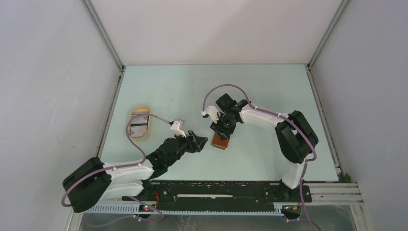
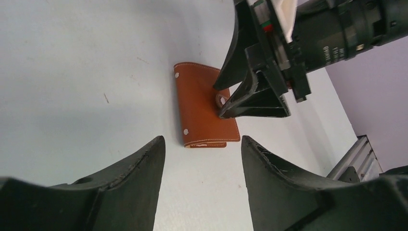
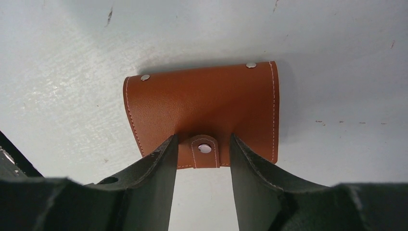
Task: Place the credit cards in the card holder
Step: Open the card holder at the center of the board.
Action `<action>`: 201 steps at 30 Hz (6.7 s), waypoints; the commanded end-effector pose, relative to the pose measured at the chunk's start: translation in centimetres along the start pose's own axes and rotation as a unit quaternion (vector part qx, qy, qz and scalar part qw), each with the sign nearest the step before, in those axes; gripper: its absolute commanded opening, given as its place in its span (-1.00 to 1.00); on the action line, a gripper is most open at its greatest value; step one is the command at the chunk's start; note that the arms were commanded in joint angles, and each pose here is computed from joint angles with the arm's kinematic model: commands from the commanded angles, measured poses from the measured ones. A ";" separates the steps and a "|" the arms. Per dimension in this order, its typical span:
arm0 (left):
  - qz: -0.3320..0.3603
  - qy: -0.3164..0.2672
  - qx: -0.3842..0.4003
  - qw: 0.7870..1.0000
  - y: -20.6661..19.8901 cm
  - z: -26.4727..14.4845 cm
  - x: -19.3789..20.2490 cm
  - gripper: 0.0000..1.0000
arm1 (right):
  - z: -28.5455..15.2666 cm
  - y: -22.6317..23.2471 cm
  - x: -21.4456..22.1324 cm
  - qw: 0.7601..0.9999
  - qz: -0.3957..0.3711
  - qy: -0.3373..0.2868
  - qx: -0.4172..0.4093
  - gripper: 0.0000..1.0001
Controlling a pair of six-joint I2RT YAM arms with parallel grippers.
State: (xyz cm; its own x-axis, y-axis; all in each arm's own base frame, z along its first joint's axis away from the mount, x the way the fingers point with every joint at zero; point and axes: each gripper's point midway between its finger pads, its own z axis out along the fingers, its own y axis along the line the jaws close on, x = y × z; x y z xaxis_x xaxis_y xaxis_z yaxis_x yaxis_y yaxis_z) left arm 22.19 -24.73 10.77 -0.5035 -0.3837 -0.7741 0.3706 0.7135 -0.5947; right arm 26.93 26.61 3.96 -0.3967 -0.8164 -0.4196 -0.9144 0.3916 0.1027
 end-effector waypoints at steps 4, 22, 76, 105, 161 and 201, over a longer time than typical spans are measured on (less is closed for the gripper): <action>-0.034 0.006 0.019 0.999 -0.6 1.0 0.9 0.22 | 0.8 -0.8 1.7 0.999 -0.004 0.046 0.022 -0.02; -0.045 0.038 0.020 0.998 -0.7 2.3 2.7 -0.17 | -1.0 1.1 0.6 0.999 -0.040 0.008 -0.012 -0.93; 0.225 0.104 0.063 0.967 -3.6 6.5 4.1 0.25 | -7.1 4.1 -0.5 0.972 -0.087 -0.157 -0.151 -1.00; -0.028 0.057 0.104 0.993 -5.1 3.2 4.0 -1.00 | -5.6 0.7 8.7 0.946 -0.319 -0.053 -0.008 -0.34; -0.168 0.045 0.019 0.985 -1.2 1.7 7.8 -1.00 | -1.5 3.1 -0.2 0.981 -0.157 -0.118 -0.003 0.01; -0.196 0.036 0.005 0.980 0.1 1.4 8.4 -0.99 | -1.5 0.7 4.1 0.987 -0.153 -0.035 -0.019 0.03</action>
State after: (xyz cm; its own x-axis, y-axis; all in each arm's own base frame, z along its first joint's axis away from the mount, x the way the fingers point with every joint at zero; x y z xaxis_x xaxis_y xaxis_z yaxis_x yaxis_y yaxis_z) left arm 19.33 -28.73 4.06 -0.6630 -0.5908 -0.4599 0.1360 0.5090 -0.8500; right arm 22.71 21.76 3.19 -0.0971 -0.8646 -0.4931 -0.9952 0.0788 0.0578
